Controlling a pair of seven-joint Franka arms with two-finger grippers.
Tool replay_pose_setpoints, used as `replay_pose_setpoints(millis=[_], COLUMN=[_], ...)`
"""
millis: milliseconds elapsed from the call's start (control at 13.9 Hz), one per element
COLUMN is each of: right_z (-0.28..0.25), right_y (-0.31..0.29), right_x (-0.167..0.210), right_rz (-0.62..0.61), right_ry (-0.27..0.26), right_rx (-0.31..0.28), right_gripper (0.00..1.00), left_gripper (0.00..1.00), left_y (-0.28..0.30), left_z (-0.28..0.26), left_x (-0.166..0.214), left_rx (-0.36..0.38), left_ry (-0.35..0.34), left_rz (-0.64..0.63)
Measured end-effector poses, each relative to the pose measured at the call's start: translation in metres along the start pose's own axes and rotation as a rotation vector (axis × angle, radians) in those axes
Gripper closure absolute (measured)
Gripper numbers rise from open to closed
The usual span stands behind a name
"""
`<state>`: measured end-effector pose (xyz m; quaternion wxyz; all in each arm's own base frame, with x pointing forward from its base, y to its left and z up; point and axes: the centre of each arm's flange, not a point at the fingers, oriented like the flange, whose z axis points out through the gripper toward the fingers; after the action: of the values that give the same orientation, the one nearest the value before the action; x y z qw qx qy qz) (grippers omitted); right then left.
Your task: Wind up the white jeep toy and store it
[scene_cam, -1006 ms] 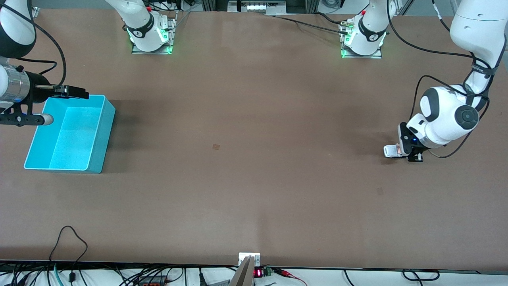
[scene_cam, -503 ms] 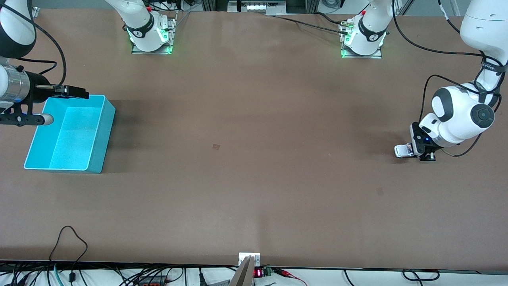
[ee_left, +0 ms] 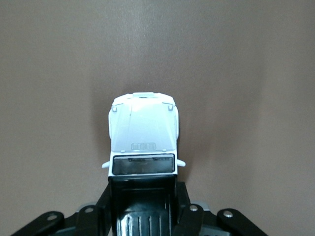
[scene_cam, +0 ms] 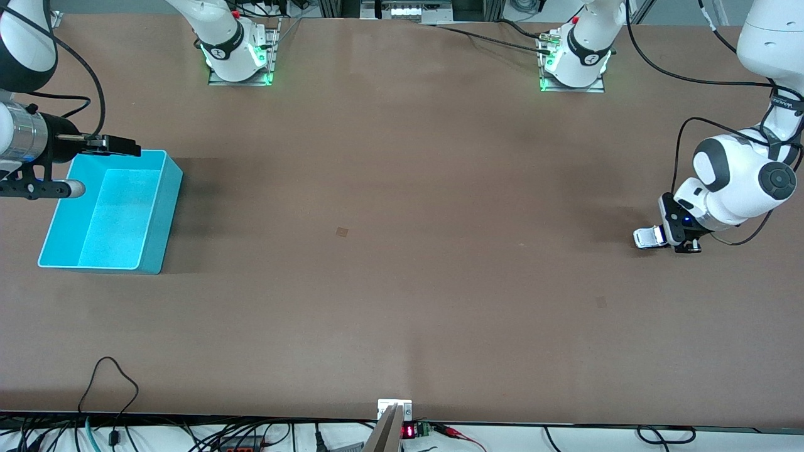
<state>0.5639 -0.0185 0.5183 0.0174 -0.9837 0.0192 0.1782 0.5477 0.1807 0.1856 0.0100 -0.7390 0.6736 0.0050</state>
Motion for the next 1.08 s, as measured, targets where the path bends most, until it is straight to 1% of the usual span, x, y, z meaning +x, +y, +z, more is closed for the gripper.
replay_pose_setpoints(millis=[216, 647, 934, 1006, 1078], right_z=[0.001, 0.002, 0.002, 0.003, 0.003], right_y=[0.0, 0.0, 0.0, 0.001, 0.001], right_x=[-0.001, -0.002, -0.003, -0.003, -0.003], right_rz=[0.0, 0.001, 0.002, 0.002, 0.002], right_ry=[-0.012, -0.019, -0.026, -0.027, -0.027], right_rx=[0.0, 0.0, 0.0, 0.0, 0.0], right_gripper=[0.0, 0.0, 0.0, 0.0, 0.0], left_gripper=[0.48, 0.48, 0.48, 0.37, 0.3], left_y=[0.001, 0.004, 0.004, 0.003, 0.001], left_z=[0.0, 0.001, 0.0, 0.002, 0.0], left_x=[-0.01, -0.028, -0.032, -0.025, -0.019], left_rx=[0.002, 0.005, 0.006, 0.004, 0.001], left_ry=[0.0, -0.002, 0.0, 0.007, 0.014], left_rz=[-0.012, 0.008, 0.016, 0.028, 0.041])
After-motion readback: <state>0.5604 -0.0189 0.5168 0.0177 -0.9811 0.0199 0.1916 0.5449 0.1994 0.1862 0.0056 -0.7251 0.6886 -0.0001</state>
